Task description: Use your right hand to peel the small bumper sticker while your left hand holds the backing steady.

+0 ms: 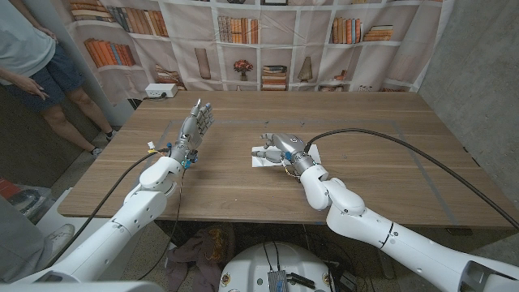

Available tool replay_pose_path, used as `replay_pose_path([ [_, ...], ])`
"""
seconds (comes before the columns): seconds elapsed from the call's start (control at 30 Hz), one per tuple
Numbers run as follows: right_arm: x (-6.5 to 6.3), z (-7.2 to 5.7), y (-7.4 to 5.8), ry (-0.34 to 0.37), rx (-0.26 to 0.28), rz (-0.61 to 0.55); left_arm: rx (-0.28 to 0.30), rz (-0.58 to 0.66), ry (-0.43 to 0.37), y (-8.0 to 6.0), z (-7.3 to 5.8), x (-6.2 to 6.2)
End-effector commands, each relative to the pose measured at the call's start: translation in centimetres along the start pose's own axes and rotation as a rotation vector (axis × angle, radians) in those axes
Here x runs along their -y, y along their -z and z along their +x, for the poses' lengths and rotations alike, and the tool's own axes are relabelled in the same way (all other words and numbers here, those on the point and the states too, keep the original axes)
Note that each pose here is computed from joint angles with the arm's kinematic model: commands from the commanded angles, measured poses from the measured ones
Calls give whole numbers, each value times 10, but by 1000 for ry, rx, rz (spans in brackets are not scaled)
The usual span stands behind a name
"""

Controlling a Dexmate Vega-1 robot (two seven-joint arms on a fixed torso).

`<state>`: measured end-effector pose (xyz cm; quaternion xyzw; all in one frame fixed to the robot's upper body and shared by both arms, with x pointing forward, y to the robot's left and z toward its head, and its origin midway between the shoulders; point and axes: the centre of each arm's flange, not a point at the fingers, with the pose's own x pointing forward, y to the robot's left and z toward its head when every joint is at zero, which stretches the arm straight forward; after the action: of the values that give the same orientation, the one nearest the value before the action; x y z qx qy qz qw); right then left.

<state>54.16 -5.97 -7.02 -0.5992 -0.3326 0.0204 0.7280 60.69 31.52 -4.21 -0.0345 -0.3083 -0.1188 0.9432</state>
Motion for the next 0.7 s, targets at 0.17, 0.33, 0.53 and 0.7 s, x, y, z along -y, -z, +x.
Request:
replay_pose_path([
  [0.17,-8,4,-5,-11,-8,-19,0,-4,3,0,-3,0],
  [0.33,-11,5,-7,-9,-26,-29,1,-10,3,0,-5,0],
  [0.53,-12,7,-9,-10,-58,-51,18,-36,13,0,-2,4],
  [0.7,-15,7,-13,-6,-68,-71,8,-37,12,2,-3,5],
])
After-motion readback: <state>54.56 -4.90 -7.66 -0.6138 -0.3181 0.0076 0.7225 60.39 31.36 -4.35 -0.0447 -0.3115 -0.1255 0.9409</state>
